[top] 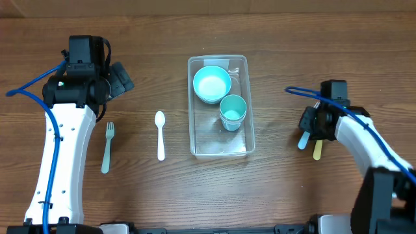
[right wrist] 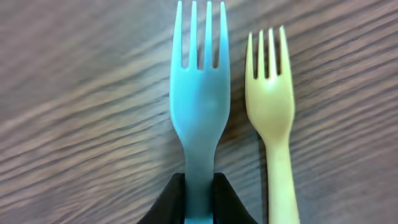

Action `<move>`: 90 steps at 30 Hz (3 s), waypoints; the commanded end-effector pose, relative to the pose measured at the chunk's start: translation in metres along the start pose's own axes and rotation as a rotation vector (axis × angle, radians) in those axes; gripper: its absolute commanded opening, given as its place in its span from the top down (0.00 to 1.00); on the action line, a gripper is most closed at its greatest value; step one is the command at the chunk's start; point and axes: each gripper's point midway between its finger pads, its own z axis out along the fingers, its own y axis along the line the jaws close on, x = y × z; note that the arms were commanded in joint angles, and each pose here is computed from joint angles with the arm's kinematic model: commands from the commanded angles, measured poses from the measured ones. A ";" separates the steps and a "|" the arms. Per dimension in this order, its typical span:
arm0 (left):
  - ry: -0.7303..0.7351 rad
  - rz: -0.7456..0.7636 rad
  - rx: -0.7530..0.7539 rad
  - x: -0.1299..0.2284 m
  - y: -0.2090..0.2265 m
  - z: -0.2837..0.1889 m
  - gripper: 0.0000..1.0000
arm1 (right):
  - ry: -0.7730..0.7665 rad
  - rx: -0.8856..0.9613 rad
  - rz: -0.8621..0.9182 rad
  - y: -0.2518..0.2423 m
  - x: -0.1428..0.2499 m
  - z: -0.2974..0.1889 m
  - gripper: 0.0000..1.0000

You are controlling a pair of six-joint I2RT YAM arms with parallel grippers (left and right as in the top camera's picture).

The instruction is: Pack container

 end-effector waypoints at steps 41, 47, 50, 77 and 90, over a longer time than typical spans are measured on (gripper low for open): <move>-0.001 -0.019 0.004 -0.002 -0.001 0.000 0.00 | -0.082 -0.499 -0.575 0.292 0.126 -0.149 0.51; -0.001 -0.019 0.004 -0.002 -0.001 0.000 0.00 | -0.134 -0.469 -0.557 0.275 0.114 -0.168 0.51; -0.001 -0.019 0.004 -0.002 -0.001 0.000 0.00 | -0.239 -0.360 -0.421 0.209 0.078 -0.207 0.52; -0.001 -0.019 0.004 -0.002 -0.001 0.000 0.00 | 0.151 0.061 0.046 -0.052 0.035 0.026 0.44; -0.001 -0.019 0.004 -0.002 -0.001 0.000 0.00 | 0.097 -0.068 -0.039 -0.031 0.029 0.035 0.82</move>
